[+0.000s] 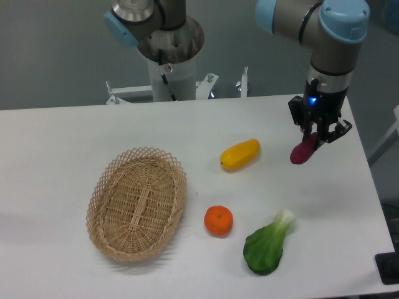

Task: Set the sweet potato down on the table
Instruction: 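Lower the held purple sweet potato onto the table beside the yellow fruit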

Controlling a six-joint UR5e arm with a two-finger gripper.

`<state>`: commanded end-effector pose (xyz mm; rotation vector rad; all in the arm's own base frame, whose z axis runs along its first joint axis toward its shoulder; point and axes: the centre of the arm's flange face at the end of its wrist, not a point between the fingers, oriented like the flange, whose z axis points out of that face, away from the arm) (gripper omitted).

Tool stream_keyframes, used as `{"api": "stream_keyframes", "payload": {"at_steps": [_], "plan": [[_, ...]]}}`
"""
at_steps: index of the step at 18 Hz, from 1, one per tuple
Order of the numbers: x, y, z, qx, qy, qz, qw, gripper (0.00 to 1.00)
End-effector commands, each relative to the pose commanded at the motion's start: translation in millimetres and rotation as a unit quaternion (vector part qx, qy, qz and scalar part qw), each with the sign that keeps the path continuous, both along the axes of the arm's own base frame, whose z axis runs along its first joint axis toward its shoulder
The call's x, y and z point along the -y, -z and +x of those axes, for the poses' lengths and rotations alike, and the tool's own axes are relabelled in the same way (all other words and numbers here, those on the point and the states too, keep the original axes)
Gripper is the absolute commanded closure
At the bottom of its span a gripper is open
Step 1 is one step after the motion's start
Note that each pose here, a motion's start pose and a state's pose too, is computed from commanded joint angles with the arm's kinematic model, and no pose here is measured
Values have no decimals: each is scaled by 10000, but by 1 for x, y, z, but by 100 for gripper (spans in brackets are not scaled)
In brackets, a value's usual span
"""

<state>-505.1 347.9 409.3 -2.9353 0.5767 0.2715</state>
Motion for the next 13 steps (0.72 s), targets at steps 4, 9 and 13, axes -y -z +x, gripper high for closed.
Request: {"api": "stream_keyframes", "payload": {"at_steps": [4, 9, 13], "plan": [[1, 7, 2, 55, -2, -29, 10000, 79], [6, 25, 6, 178, 34, -96, 9998, 79], [10, 47, 12, 136, 40, -93, 9999, 79]]}}
